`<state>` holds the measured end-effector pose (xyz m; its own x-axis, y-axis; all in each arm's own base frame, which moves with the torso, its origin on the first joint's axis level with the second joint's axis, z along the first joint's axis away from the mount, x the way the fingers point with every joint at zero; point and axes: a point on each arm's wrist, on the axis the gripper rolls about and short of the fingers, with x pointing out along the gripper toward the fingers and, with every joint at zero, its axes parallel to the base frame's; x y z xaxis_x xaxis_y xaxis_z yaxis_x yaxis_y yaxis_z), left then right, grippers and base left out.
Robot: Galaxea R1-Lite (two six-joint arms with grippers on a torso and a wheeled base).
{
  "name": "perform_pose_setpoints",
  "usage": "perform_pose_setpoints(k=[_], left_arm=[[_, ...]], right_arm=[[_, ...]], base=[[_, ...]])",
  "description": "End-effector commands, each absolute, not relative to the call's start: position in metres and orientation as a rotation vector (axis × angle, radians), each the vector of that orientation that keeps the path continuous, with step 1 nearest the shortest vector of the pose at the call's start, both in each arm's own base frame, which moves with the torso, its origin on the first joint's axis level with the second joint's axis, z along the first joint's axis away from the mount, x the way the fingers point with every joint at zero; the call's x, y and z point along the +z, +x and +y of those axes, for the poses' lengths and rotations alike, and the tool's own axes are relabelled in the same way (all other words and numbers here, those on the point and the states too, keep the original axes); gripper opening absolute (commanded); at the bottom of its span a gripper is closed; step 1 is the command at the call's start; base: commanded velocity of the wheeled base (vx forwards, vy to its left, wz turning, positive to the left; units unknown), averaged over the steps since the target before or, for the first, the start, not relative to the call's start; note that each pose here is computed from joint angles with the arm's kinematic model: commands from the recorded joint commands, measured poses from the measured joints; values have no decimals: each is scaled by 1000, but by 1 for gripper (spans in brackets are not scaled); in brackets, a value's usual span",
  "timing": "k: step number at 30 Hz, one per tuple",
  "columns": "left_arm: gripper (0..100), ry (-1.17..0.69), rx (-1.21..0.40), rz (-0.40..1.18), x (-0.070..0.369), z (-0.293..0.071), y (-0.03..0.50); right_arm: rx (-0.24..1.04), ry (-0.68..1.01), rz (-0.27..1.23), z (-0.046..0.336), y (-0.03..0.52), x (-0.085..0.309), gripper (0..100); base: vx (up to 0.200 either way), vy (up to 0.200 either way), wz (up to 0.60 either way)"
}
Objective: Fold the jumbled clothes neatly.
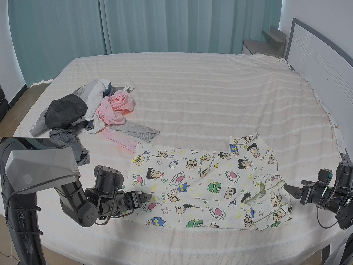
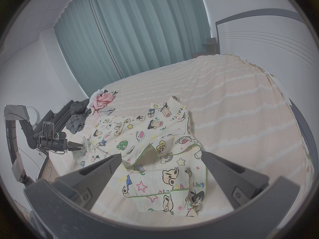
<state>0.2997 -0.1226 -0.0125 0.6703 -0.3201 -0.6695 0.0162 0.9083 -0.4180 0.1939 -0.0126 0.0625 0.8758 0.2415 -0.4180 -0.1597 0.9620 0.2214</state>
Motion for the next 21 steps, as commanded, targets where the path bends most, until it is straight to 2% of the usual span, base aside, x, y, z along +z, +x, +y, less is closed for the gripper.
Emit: perform_pose_setpoints(k=[1, 12, 13, 21], left_arm=[[100, -395, -187, 840, -21, -123, 300], [100, -397, -195, 833, -20, -125, 301], [0, -398, -194, 834, -20, -125, 301], [0, -396, -184, 856, -23, -122, 295]], right_arm=[[212, 187, 478, -12, 190, 60, 100], [212, 189, 484, -12, 190, 59, 100], [212, 189, 485, -12, 191, 58, 100], [211, 190, 484, -12, 190, 59, 100]], base=[[0, 0, 0], [0, 0, 0], [0, 0, 0], [0, 0, 0]])
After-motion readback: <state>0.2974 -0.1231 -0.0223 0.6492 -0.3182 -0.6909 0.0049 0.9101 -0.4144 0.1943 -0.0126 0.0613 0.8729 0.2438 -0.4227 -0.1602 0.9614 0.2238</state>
